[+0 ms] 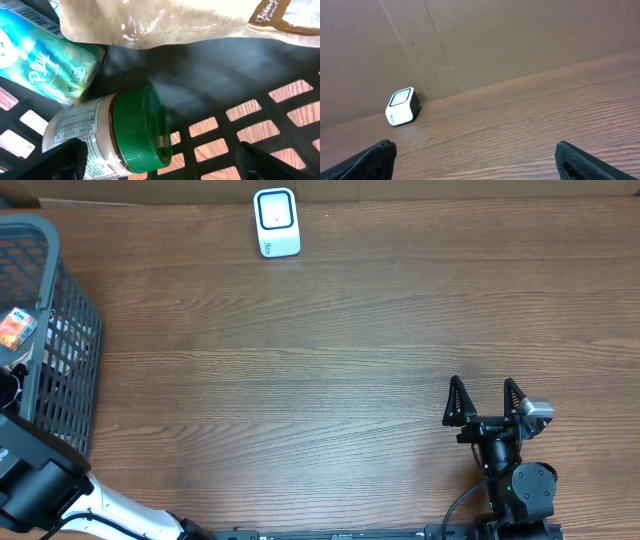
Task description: Scan the item barcode
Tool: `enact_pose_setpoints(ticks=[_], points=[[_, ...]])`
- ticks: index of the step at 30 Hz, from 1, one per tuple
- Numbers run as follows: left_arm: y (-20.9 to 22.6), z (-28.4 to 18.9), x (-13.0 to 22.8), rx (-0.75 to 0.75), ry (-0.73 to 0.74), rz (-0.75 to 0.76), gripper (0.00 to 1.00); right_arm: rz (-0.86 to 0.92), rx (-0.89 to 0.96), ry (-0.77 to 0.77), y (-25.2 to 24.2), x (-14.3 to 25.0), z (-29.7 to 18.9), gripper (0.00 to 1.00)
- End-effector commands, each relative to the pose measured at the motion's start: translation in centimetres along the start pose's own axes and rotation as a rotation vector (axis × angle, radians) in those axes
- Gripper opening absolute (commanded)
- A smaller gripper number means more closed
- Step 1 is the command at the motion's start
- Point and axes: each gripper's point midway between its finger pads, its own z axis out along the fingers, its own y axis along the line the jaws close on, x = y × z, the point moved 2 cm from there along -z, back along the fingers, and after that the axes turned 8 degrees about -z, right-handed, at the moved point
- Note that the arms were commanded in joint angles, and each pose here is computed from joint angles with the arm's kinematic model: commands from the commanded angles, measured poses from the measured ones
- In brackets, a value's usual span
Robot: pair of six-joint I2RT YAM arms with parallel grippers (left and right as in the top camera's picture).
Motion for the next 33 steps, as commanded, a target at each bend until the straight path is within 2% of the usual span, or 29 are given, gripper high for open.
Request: enact_pose_setpoints(ticks=[1,7,15,20,23,28,33], points=[[0.1,0.5,0.8,-0.013,0.044,0.092,0.96,-0.001,0.009,-0.003,-0.2,0.2,0.0,1.0],[0.7,0.5,0.6,-0.058,0.031,0.093,1.0,-0.001,0.009,-0.003,-0.2,0.2,0.0,1.0],[2.0,0.3,-0.2,-0.145,-0.01,0.088,0.73,-0.001,0.009,-0.003,-0.2,0.2,0.0,1.0],[1.8,0.5,-0.6,-0.14,-0.027,0.043,0.64,-0.001,0.009,-0.003,-0.2,0.2,0.0,1.0],[1.5,0.5,-1.5,-0.125,-0.068,0.033,0.63,-0.001,0.009,-0.003,-0.2,0.2,0.0,1.0],[0.4,0.3,-4.0,-0.081,-0.182,0.007,0.71,-0.001,0.009,-0.003,-0.2,0.2,0.0,1.0],[-1.2,-0.1,-6.8,-0.002,-0.3,0.005,0.72,-0.001,0.009,-0.003,-0.2,0.2,0.0,1.0]])
